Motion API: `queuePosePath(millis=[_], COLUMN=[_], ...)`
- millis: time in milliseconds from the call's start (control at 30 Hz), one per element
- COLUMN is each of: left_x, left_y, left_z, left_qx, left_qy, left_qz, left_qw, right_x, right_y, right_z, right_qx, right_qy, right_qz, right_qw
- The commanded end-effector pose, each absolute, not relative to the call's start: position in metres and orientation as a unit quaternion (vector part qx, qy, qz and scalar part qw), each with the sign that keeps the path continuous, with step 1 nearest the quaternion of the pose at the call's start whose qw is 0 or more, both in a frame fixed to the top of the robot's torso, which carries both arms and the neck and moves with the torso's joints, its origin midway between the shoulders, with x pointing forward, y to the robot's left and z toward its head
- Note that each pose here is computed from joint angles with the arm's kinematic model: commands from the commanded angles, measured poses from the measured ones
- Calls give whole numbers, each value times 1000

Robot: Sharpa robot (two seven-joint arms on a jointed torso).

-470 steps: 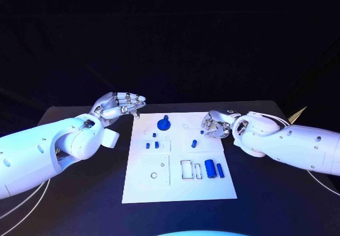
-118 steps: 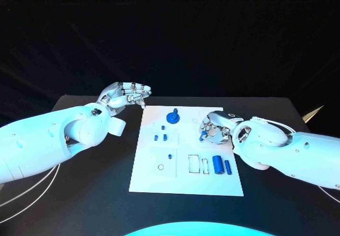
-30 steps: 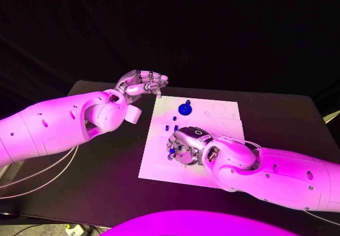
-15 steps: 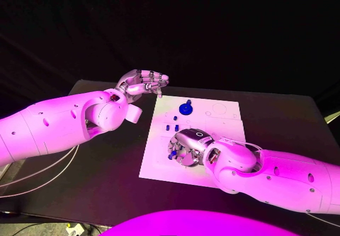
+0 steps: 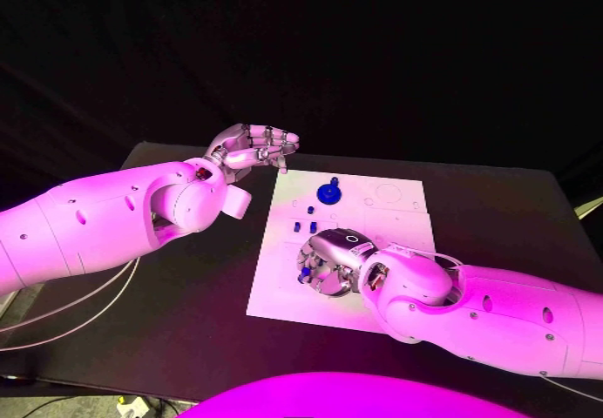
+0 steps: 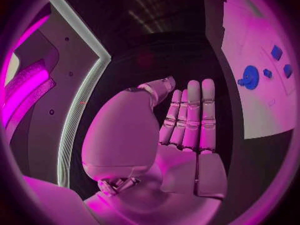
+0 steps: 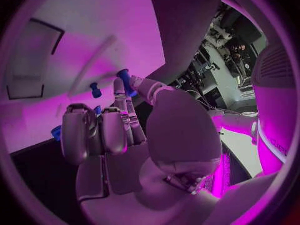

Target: Assemble the parts on the task board

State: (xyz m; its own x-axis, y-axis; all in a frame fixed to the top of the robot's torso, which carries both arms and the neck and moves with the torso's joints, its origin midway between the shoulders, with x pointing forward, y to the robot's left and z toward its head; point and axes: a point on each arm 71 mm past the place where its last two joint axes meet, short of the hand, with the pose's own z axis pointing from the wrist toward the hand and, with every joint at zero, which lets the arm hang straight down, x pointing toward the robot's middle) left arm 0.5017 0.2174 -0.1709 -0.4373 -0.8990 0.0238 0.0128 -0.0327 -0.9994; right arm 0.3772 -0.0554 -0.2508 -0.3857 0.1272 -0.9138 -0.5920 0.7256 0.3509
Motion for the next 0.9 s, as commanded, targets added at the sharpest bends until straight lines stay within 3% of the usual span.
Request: queuePosePath(millis=[33, 600, 900], left_x=[501, 501, 501], left_y=[215, 216, 217], left_z=[-169, -170, -170], left_qx=[-374, -375, -375], left_qy=[585, 585, 585], left_qz=[-619, -619, -618], left_qw=[367, 367, 367], right_x=[375, 376, 376], right_y=[-54, -56, -74], right_z=[-255, -252, -237], right_qx=[-172, -158, -115], right_qy=[771, 759, 729], right_qz=[325, 334, 363], right_qw=[521, 537, 569])
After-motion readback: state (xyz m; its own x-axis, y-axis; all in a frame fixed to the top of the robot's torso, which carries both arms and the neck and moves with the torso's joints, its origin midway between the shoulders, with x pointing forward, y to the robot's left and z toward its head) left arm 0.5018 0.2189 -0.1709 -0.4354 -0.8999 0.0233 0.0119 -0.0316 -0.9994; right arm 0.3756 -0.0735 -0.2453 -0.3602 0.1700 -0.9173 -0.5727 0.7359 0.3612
